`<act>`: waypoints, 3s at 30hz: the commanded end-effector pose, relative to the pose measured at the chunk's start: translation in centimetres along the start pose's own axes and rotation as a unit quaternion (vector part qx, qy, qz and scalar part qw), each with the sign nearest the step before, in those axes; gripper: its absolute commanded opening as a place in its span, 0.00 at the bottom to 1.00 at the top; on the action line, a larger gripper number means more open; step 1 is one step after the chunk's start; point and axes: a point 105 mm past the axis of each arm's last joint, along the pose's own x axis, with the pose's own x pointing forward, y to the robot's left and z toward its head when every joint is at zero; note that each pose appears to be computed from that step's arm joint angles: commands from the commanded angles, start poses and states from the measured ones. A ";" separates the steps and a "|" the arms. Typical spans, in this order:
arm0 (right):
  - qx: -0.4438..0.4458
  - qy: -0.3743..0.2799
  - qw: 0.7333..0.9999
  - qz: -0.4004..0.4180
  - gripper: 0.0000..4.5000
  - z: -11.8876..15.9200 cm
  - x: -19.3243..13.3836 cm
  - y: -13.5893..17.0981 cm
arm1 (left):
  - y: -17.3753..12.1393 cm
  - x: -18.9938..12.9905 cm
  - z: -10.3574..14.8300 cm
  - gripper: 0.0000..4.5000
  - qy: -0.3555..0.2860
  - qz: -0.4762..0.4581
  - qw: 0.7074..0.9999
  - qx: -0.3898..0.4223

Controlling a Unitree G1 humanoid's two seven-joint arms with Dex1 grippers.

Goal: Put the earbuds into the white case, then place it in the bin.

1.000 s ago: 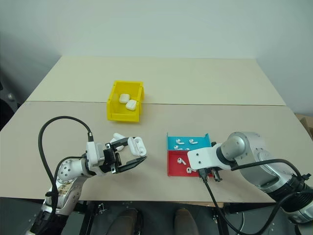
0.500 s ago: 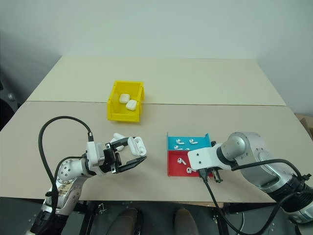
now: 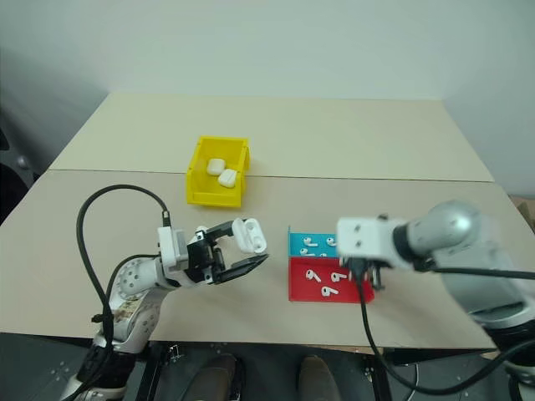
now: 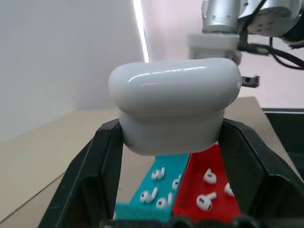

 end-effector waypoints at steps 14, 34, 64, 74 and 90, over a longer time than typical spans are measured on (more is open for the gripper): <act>0.066 -0.580 0.808 -0.081 0.18 9.6 -6.7 1.5 | -1.4 2.9 2.8 0.61 -0.048 -0.137 0.988 -0.051; -0.017 -0.571 0.821 0.021 0.18 9.7 -1.0 3.6 | -1.5 2.3 4.4 0.61 -0.045 -0.128 0.990 -0.028; -0.033 -0.517 0.854 0.046 0.57 7.8 1.6 4.9 | -1.4 2.5 4.3 0.61 -0.034 -0.132 0.990 -0.026; -0.020 -0.471 0.881 0.046 0.64 6.5 0.4 3.1 | -0.5 -1.3 1.4 0.61 0.061 -0.143 0.988 0.005; -0.207 0.087 0.966 0.127 0.64 -1.6 6.2 -4.1 | 0.2 -7.2 0.2 0.61 0.142 -0.041 0.988 0.050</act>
